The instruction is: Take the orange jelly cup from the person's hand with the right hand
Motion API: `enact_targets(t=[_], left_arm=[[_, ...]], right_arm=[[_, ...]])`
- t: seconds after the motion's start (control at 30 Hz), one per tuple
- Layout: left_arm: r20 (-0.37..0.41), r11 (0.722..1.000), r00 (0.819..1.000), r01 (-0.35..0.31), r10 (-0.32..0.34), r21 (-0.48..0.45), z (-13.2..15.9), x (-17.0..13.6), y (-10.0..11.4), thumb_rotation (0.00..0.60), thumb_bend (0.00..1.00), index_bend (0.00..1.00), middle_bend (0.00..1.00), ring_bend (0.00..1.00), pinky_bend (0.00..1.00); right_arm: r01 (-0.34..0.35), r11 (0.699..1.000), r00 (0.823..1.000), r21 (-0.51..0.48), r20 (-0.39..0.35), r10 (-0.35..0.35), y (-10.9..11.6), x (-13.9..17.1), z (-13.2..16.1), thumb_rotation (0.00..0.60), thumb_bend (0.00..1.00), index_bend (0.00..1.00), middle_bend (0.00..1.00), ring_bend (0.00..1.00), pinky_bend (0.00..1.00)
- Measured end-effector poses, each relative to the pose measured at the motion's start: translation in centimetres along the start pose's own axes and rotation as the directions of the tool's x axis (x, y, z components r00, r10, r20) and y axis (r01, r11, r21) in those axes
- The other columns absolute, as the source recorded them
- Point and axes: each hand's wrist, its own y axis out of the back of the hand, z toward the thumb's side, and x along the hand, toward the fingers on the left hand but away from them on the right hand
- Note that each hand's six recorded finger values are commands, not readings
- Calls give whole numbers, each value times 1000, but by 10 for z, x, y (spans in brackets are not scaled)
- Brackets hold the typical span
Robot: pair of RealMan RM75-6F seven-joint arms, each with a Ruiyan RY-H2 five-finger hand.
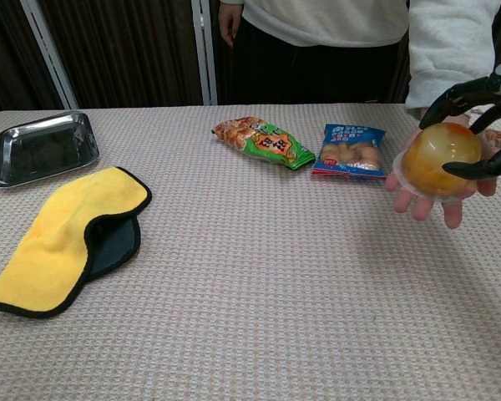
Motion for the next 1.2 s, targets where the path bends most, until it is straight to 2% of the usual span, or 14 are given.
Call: enact_targets(t=[0.07, 0.27, 0.6, 0.87, 1.03, 1.2], left_arm=[[0, 1000, 1000, 1, -1, -2, 0, 0, 0, 600, 201, 0, 0, 0, 0], [-1, 1000, 1000, 2, -2, -4, 0, 1, 0, 600, 203, 0, 0, 0, 0], [-1, 1000, 1000, 3, -3, -9, 0, 1, 1, 600, 203, 0, 0, 0, 0], [1, 1000, 1000, -10, 10, -6, 0, 1, 3, 600, 203, 0, 0, 0, 0], [5, 1000, 1000, -20, 20, -2, 1, 1, 4, 600, 202, 0, 0, 0, 0], [8, 999, 999, -34, 34, 3, 2, 1, 5, 600, 202, 0, 0, 0, 0]], right_arm=[[12, 1000, 1000, 11, 7, -12, -2, -1, -2, 600, 314, 474, 379, 312, 469], [72, 997, 997, 41, -2, -72, -2, -2, -5, 600, 346, 594, 500, 428, 594], [120, 992, 992, 26, -47, -118, 7, 3, 2, 600, 363, 643, 525, 456, 621], [175, 984, 982, 33, -77, -172, 36, 15, 9, 600, 361, 658, 526, 456, 621], [189, 979, 981, 69, -48, -186, 53, 32, -8, 600, 361, 656, 525, 456, 621], [150, 981, 989, 124, -7, -150, 48, 51, -34, 600, 361, 656, 526, 455, 621]])
